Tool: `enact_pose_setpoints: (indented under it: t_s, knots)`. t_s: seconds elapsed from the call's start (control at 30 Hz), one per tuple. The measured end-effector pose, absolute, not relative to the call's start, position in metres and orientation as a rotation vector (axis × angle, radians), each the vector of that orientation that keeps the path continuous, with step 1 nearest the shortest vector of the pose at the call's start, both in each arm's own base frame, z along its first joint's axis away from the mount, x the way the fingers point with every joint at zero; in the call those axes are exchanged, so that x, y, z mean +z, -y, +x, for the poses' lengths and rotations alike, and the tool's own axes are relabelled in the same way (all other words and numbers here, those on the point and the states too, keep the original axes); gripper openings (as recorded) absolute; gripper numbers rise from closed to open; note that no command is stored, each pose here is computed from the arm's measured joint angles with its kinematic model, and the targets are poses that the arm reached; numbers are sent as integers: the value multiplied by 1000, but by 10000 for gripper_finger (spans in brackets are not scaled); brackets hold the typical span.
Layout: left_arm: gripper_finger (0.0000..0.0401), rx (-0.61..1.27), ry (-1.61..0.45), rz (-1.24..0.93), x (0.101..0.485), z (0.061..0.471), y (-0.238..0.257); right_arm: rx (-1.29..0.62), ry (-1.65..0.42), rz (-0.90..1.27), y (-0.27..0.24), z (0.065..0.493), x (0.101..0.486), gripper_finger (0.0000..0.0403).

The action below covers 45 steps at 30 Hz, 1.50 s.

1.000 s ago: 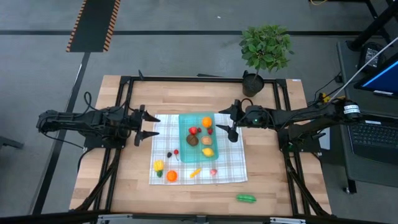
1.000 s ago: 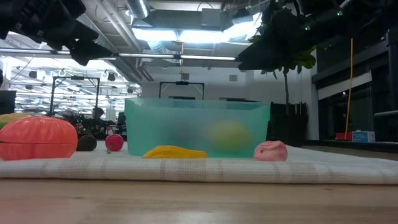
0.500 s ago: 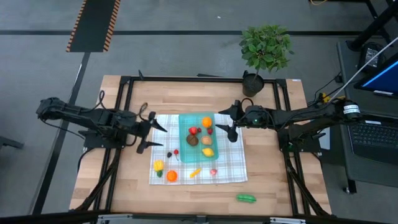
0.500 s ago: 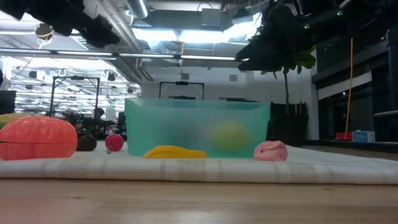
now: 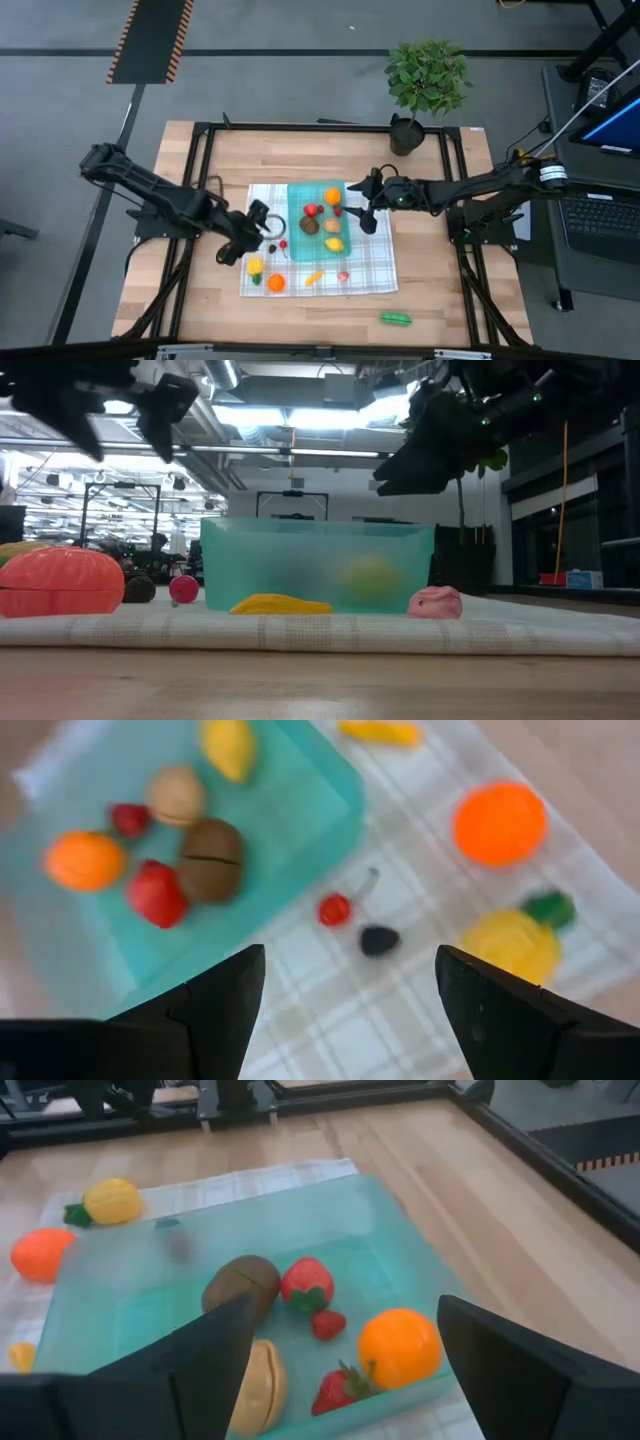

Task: Pick and placing Produce into tupperware
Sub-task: Put the pineapple into the blue bin

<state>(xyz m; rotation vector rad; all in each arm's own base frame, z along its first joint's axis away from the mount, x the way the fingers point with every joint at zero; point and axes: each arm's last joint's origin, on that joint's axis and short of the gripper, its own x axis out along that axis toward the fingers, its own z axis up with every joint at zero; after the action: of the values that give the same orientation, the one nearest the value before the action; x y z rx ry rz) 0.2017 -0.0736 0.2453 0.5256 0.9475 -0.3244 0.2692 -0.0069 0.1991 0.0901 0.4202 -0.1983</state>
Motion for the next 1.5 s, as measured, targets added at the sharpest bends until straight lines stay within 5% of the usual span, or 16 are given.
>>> enact_pose_setpoints:
  t_s: [0.6,1.5]
  knots:
    - [286,-540,-1214,815,184,204,133,-188,-400,47,7,287,178,315]
    - [286,-638,-1210,741,162,218,147,-186,-387,41,7,290,176,315]
